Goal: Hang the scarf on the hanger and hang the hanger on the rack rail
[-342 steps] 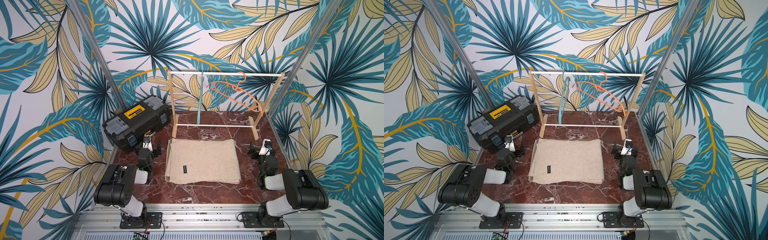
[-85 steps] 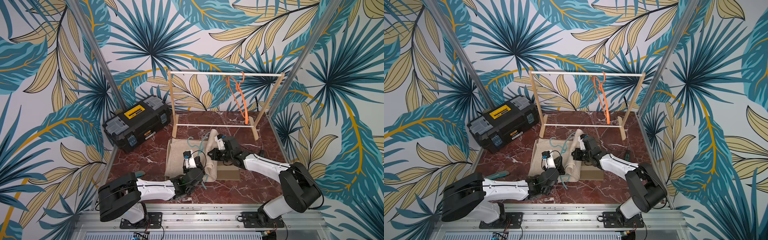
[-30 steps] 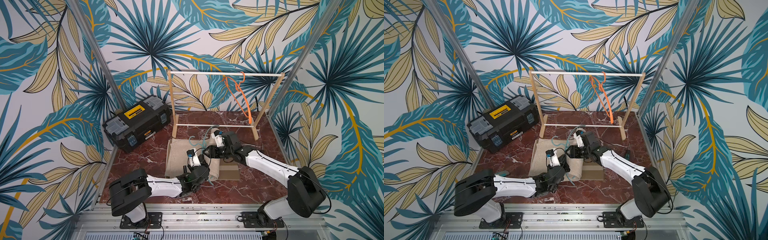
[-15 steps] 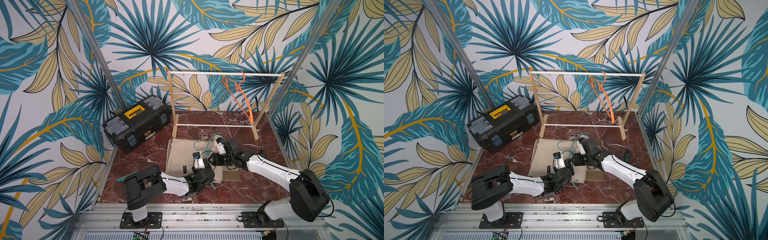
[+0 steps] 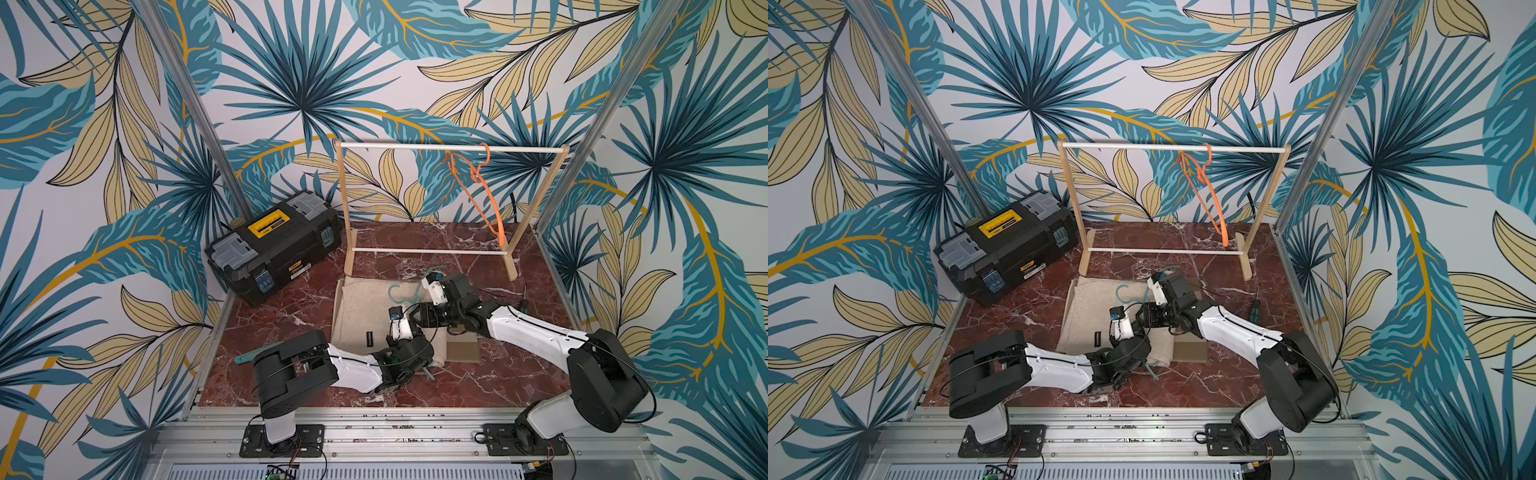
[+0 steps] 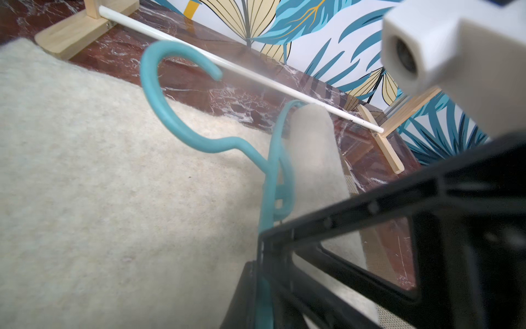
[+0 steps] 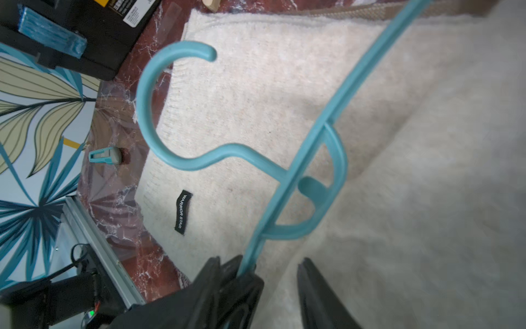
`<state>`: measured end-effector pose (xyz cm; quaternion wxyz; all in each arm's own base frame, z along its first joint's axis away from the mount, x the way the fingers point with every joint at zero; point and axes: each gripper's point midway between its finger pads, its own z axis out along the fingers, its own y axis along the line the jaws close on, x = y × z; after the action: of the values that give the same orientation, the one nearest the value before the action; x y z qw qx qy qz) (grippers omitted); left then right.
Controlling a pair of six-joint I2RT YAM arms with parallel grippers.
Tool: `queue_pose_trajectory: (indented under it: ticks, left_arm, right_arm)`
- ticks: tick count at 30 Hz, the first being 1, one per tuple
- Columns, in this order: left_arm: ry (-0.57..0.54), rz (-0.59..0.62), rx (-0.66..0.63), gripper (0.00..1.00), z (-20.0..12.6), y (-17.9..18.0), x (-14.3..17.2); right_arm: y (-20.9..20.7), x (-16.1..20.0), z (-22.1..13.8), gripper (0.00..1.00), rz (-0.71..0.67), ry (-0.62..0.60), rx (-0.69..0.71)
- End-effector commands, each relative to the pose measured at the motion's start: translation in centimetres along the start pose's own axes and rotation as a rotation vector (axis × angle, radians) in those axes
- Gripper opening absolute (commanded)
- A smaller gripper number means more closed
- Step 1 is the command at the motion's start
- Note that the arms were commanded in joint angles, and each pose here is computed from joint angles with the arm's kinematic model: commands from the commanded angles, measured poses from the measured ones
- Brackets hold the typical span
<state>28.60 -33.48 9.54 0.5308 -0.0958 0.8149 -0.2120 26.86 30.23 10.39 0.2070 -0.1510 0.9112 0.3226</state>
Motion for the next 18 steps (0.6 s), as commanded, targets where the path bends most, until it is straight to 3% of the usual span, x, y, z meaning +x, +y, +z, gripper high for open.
queue_pose_trajectory:
  ticks: [1, 10, 15, 18]
  left_arm:
    - [-0.043, -0.042, 0.039, 0.00, -0.1, -2.2, -1.4]
    - [-0.071, -0.048, 0.045, 0.00, -0.3, -2.5, -2.1]
    - [-0.085, -0.043, 0.066, 0.00, -0.4, -3.1, -2.6]
    - [-0.100, -0.038, 0.081, 0.00, -0.7, -3.3, -3.1]
  right_arm:
    - [1.1, 0.3, 0.7, 0.32, 0.016, 0.017, -0.065]
    - [0.2, 2.8, 1.8, 0.34, 0.065, 0.114, -0.059]
    - [-0.5, 3.9, 2.5, 0.16, 0.087, 0.160, -0.048]
    - [-0.8, 4.0, 2.5, 0.00, 0.100, 0.154, -0.056]
